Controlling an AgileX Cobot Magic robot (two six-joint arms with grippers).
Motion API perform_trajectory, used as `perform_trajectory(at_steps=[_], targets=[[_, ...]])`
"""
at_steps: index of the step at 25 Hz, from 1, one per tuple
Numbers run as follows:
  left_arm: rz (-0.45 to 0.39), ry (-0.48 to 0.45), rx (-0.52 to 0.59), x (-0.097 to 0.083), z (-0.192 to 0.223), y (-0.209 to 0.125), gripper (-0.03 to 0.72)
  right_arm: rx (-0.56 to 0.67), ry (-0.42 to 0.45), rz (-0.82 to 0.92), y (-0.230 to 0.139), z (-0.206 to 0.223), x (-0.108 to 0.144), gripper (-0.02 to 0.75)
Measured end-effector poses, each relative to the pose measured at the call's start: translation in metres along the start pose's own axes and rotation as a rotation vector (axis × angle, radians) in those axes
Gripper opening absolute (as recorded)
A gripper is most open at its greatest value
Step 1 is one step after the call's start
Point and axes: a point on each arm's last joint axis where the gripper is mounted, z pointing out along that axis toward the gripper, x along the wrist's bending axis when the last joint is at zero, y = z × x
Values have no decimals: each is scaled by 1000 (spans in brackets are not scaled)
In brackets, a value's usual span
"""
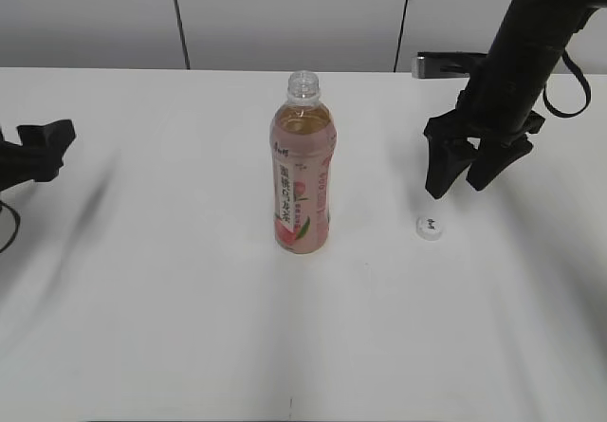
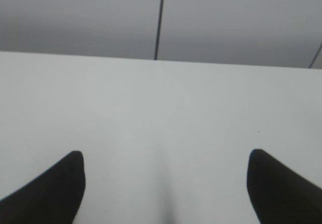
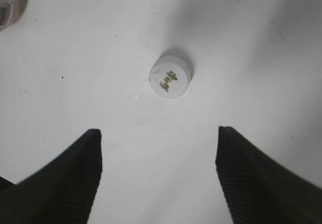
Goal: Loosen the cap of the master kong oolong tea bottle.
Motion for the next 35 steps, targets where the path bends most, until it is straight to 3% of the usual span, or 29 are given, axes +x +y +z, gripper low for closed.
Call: perform_trajectory(at_steps=[3,11,14,18,23,31,35], targets=[[-5,67,77,14,-5,-2,586,0,0,0,0,0,0,532],[-118,229,372,23,-14,6,567,-17,35,16,2,0,3,532],[-133,295,411,22,-24,26,567,-22,40,32,1,-4,5,532],[-158,355,383,16,-44,55,540,-62,24,63,-1,-23,11,527],[-201,341,378,-1,-54,63,517,-78,4,58,-14,-42,19,481],[-161,181,500,-56,-62,54,515,-65,-57,106,-80,-60,40,461],[-194,138,551,-60,-84,61,515,-98,-72,107,-117,-70,55,461]])
